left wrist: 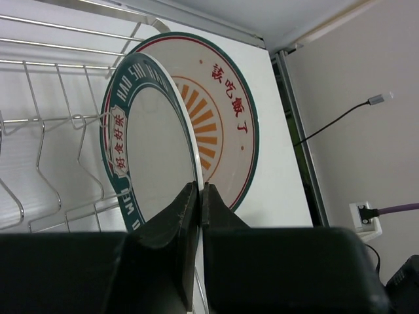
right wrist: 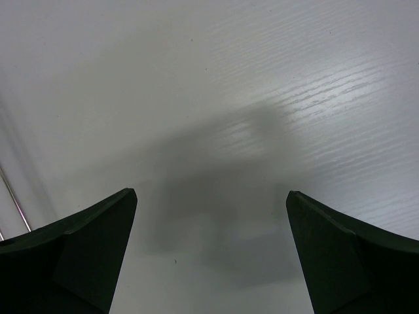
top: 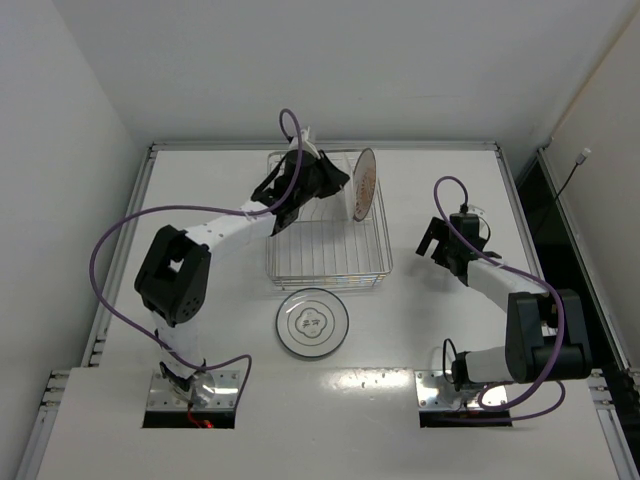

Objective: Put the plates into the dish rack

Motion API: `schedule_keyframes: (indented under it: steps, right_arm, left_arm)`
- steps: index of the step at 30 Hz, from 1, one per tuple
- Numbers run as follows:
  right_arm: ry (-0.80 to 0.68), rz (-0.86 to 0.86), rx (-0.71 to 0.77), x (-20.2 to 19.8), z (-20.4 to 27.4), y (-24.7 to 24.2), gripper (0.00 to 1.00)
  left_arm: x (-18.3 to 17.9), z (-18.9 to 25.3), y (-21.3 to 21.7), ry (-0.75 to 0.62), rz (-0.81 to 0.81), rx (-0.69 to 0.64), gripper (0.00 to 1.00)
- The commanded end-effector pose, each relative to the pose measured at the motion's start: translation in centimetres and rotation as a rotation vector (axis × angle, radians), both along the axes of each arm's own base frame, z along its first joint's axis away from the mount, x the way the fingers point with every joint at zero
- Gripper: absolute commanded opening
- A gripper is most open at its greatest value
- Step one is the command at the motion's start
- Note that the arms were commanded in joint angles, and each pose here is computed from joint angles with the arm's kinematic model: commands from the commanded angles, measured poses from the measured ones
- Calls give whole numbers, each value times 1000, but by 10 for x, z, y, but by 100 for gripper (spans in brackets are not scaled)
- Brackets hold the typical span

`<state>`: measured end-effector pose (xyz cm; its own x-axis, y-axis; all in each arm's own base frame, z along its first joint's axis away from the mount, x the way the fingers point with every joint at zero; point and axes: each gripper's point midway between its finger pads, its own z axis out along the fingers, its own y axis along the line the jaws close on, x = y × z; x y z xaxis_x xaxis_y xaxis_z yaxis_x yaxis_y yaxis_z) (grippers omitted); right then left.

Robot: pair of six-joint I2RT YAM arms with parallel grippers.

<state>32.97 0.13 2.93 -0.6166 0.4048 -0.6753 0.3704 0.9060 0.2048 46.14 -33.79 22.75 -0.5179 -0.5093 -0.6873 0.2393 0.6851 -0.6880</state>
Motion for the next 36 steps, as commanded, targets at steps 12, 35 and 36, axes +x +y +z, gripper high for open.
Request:
schedule_keyframes:
  steps: [12, 35, 36]
  right_arm:
    - [-73, 12, 12, 20, 20, 2, 96]
    - [122, 51, 842, -147, -5, 128, 100]
    - [133, 41, 840, -148, -6, 131, 100]
  left_arm:
    - [-31, 130, 16, -248, -10, 124, 80]
    - [-171, 7, 280, -169, 597, 584, 100]
    - [-170, 13, 285, -173, 621, 579, 100]
